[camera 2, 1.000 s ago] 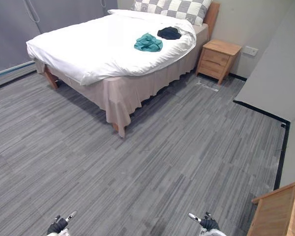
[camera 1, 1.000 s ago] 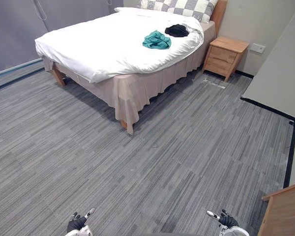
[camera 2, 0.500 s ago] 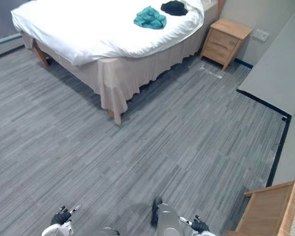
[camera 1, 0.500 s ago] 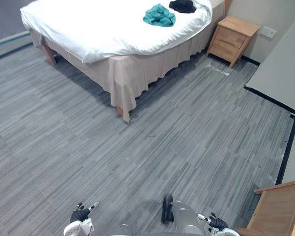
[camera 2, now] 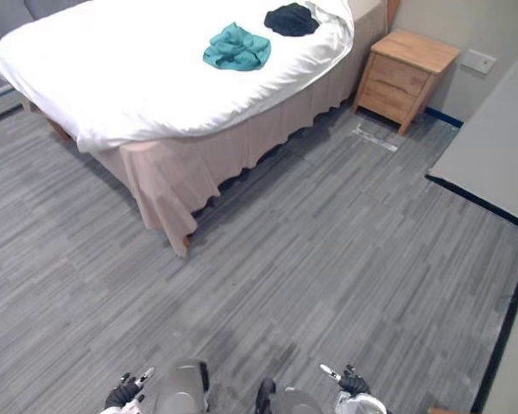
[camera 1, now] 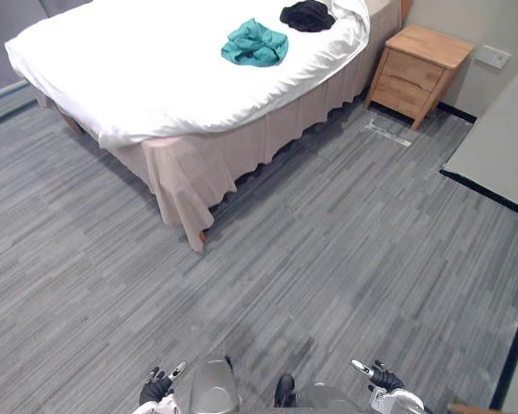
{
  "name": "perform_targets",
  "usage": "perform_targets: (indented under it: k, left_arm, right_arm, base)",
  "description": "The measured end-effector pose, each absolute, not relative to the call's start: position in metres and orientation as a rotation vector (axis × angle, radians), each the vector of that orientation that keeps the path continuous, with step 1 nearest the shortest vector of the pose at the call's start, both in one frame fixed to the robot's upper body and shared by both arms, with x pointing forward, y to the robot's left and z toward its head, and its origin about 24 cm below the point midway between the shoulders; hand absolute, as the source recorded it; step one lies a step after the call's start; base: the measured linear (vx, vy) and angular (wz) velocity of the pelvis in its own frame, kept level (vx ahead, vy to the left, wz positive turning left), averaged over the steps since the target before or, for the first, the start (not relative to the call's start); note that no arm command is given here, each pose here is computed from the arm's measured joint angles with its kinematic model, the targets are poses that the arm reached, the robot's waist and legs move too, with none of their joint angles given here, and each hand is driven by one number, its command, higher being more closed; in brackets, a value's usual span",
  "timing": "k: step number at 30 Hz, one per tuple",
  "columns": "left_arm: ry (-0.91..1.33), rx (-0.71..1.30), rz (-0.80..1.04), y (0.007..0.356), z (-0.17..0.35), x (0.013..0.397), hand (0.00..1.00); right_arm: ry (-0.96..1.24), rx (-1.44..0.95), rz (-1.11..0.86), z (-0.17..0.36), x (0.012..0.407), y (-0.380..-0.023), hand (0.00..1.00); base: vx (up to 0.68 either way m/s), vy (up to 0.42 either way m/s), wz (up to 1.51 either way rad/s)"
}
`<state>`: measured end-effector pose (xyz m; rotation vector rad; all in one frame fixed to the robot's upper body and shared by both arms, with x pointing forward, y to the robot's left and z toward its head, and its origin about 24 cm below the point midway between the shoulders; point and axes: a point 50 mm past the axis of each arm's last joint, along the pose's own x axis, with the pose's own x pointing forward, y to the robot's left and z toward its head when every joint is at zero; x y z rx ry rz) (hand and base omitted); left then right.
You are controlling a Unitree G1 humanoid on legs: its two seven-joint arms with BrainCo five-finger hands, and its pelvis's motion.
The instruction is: Tidy the bed and pick cloth on bed and put in laundry
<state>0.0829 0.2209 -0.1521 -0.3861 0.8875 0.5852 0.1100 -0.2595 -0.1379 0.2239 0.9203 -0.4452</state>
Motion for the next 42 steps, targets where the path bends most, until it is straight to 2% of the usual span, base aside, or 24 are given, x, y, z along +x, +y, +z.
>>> perform_targets:
  k: [2, 6, 11, 14, 18, 21, 26, 30, 33, 39, 42]
  left_arm:
    - [0.898, -0.323, 0.551, 0.231, -0.149, 0.096, 0.0]
    - [0.91, -0.264, 0.473, 0.229, -0.149, 0.106, 0.0]
    - [0.841, -0.261, 0.531, 0.247, -0.14, 0.114, 0.0]
    - [0.872, -0.29, 0.62, 0.25, -0.145, 0.094, 0.0]
    - [0.886, -0.385, 0.614, 0.219, -0.152, 0.091, 0.0]
    - [0.849, -0.404, 0.551, 0.209, -0.15, 0.105, 0.0]
    - [0.817, -0.396, 0.503, 0.2, -0.146, 0.112, 0.0]
    - [0.818, -0.423, 0.508, 0.194, -0.147, 0.11, 0.0]
    - [0.771, -0.414, 0.559, 0.209, -0.142, 0.117, 0.0]
    - [0.509, -0.242, 0.541, 0.248, -0.098, 0.176, 0.0]
    - [0.299, -0.127, 0.593, 0.284, -0.055, 0.207, 0.0]
  right_arm:
    - [0.967, 0.256, -0.418, -0.146, 0.107, -0.249, 0.0]
    - [1.022, 0.279, -0.398, -0.153, 0.096, -0.242, 0.0]
    - [0.975, 0.281, -0.357, -0.151, 0.106, -0.229, 0.0]
    - [0.978, 0.272, -0.328, -0.152, 0.104, -0.219, 0.0]
    - [1.067, 0.272, -0.415, -0.157, 0.082, -0.231, 0.0]
    - [1.06, 0.299, -0.444, -0.155, 0.085, -0.238, 0.0]
    - [0.956, 0.289, -0.398, -0.142, 0.127, -0.242, 0.0]
    - [0.971, 0.298, -0.383, -0.142, 0.126, -0.24, 0.0]
    - [1.02, 0.337, -0.377, -0.15, 0.11, -0.225, 0.0]
    - [1.093, 0.306, -0.393, -0.156, 0.08, -0.228, 0.0]
    - [1.159, 0.323, -0.414, -0.163, 0.056, -0.218, 0.0]
  base:
    - [0.61, 0.065, 0.71]
    - [0.56, -0.021, 1.01]
    - [0.56, -0.287, 1.09]
    - [0.46, -0.37, 0.47]
    - [0.6, -0.522, 1.1]
    - [0.4, -0.42, 1.09]
    - [0.2, -0.166, 0.22]
    - [0.07, -0.004, -0.07]
    - [0.05, 0.042, 0.02]
    - [-0.03, 0.041, 0.28]
    - [0.05, -0.138, 0.74]
